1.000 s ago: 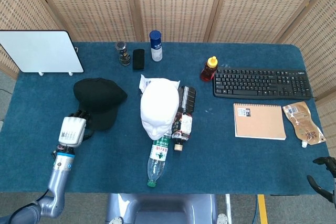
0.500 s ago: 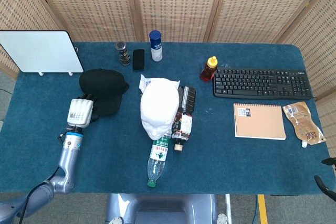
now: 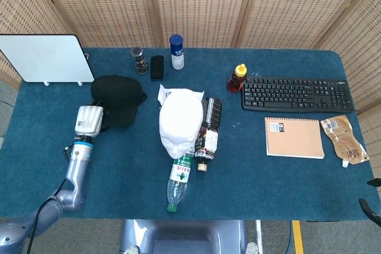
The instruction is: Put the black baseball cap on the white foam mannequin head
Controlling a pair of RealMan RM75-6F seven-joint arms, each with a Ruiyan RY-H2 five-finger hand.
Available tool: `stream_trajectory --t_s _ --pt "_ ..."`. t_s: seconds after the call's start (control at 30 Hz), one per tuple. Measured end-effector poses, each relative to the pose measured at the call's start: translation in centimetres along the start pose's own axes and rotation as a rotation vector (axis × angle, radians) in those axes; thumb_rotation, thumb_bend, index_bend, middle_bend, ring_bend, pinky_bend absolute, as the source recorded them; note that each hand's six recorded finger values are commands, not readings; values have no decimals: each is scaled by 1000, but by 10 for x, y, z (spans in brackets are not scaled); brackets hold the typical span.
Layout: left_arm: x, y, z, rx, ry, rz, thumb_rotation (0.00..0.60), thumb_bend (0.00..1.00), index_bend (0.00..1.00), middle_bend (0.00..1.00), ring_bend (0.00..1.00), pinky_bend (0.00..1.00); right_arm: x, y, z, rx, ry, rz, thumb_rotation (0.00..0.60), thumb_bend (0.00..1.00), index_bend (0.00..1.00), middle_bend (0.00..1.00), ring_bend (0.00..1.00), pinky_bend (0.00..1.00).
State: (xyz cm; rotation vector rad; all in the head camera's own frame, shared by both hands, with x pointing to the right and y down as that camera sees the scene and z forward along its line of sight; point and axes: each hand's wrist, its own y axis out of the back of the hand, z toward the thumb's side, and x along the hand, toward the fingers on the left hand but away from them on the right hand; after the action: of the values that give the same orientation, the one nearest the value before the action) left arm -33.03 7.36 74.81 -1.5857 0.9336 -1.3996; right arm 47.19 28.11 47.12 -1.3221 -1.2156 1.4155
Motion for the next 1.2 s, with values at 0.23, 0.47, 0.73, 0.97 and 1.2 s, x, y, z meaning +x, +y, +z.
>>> stream_trajectory --t_s 0.23,0.47,0.73,0.97,1.2 --pt "0 0 -9 -42 -75 -70 600 678 530 431 354 685 -1 3 2 -2 9 -7 600 234 431 472 516 576" --pt "-6 18 -16 -62 -124 -40 600 694 571 430 401 736 -1 2 3 -11 11 -7 600 234 432 472 515 576" --pt "-18 56 -30 -1 -186 51 600 687 634 431 405 742 -2 0 5 -23 23 -7 600 233 432 472 516 576" --pt "-26 99 -33 125 -240 163 600 680 639 436 405 743 -2 -1 4 -33 22 -12 600 233 433 472 516 575" --pt "-33 137 -20 218 -289 270 600 677 639 440 404 742 -2 -2 3 -37 22 -13 600 234 435 472 517 575"
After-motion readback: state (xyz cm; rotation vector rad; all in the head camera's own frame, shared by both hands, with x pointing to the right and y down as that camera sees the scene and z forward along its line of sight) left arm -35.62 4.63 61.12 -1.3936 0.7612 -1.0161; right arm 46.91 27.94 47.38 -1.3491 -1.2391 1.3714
